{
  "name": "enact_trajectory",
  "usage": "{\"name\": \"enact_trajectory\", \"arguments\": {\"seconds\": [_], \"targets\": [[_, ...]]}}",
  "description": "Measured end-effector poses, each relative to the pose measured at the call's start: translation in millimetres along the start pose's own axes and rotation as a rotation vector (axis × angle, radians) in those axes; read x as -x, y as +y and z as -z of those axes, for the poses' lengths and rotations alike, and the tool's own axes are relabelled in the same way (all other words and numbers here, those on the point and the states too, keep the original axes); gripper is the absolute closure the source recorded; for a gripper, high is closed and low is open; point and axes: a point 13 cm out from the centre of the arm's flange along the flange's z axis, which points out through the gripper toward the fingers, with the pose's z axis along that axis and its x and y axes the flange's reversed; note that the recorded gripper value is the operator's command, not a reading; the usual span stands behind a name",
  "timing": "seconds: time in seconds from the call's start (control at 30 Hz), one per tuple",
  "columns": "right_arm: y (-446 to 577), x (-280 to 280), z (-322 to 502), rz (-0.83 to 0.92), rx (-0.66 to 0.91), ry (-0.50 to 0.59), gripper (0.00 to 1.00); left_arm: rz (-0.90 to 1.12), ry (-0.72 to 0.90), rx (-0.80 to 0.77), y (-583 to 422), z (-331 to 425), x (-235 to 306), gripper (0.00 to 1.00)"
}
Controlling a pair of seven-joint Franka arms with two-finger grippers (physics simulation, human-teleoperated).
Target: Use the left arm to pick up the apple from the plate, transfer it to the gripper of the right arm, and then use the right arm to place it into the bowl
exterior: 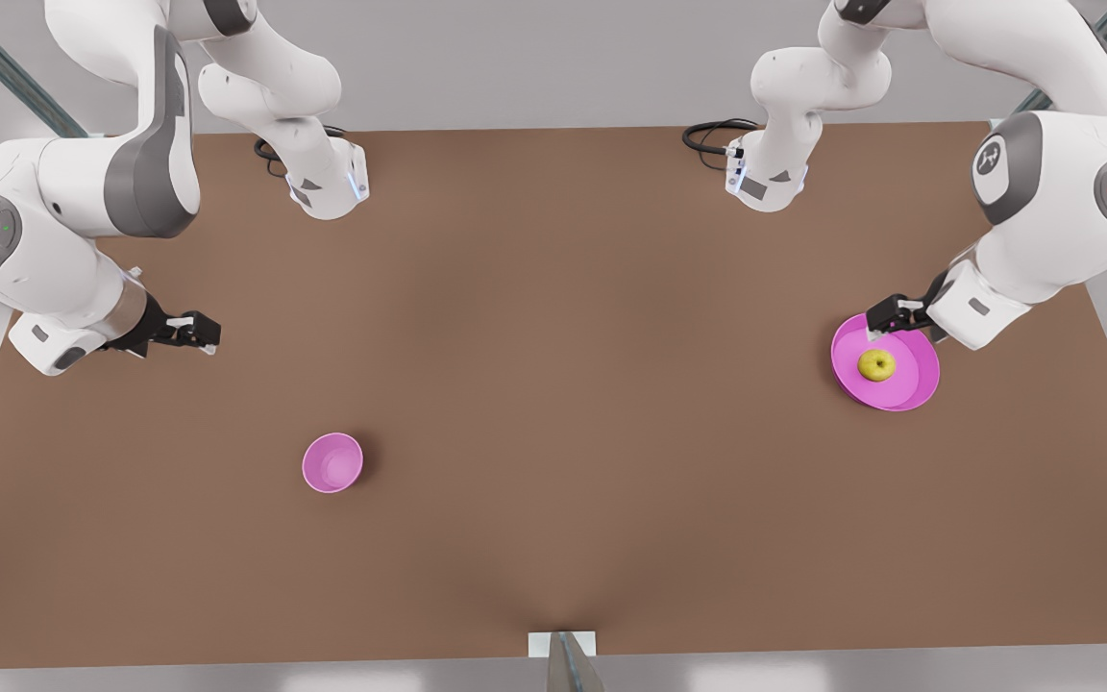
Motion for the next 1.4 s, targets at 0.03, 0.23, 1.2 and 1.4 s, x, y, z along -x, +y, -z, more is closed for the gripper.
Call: {"name": "enact_trajectory", "arguments": {"seconds": [0.03, 0.23, 1.2, 1.4], "targets": [[-0.2, 0.1, 0.0, 0.0, 0.0, -0.001, 0.0, -0.003, -0.001, -0.001, 0.8, -0.2, 0.3, 0.0], [-1.1, 0.7, -0.5, -0.001, 0.0, -0.001, 0.0, 0.09, 0.164, 0.002, 58.0, -116.5, -48.9, 0.0], [0.0, 1.2, -0.5, 0.003, 0.0, -0.002, 0.0, 0.185, 0.078, 0.05, 222.4, -384.8, -92.5, 0.0], [0.4, 1.3, 0.1, 0.004, 0.0, -0.004, 0.0, 0.16, 0.116, 0.05, 222.5, -406.8, -103.2, 0.0]]}}
